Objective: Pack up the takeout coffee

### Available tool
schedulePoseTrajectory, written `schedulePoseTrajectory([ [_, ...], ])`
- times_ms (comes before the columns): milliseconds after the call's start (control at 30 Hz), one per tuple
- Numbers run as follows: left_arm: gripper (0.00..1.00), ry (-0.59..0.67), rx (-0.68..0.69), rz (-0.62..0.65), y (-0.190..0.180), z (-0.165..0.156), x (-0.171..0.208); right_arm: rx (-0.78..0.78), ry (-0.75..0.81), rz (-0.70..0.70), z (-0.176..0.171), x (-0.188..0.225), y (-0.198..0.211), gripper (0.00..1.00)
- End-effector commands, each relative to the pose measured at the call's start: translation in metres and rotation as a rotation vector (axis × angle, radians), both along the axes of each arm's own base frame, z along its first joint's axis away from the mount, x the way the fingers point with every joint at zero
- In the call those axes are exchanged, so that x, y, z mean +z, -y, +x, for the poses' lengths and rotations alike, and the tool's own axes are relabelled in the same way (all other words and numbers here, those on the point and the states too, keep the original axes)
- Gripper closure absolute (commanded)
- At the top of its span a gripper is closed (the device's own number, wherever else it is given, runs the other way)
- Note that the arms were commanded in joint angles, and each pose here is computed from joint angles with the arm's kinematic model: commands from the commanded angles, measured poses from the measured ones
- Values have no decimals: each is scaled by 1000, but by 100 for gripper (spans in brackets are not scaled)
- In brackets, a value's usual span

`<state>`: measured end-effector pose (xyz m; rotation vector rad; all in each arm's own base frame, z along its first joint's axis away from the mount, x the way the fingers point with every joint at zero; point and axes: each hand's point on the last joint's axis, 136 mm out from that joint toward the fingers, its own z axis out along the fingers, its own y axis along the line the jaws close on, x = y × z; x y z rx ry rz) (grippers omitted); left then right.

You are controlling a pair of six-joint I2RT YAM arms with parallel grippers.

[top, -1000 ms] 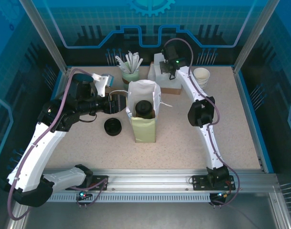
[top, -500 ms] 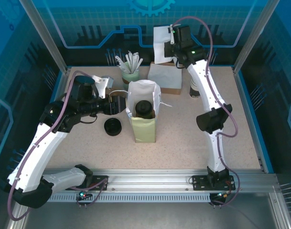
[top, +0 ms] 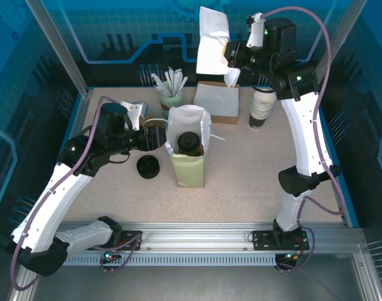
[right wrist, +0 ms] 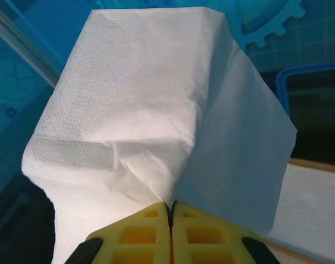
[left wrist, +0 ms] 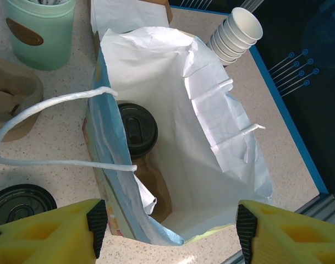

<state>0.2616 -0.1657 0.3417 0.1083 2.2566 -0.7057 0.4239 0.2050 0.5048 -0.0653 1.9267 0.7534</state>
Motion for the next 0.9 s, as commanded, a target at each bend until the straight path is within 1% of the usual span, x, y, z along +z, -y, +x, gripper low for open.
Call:
schedulePoseTrajectory([
  [0,34,32,45,-27,-5,3,7,80,-163,180,-29,-2,-16,98],
  [100,34,27,86,-20,-11,6,3,171,-249,304,-44,0,-33,100],
  [167,34,25,100,-15,-14,7,1,226,-292,352,-55,1,-43,100],
  [400,34,32,112,-19,-15,10,-4,306,-344,392,-92,-3,-74,100],
  [633,33,51,120,-29,-17,10,-2,262,-373,349,-114,-45,-90,100],
  [867,33,49,115,-29,-16,12,-4,172,-444,269,-114,-111,-94,100],
])
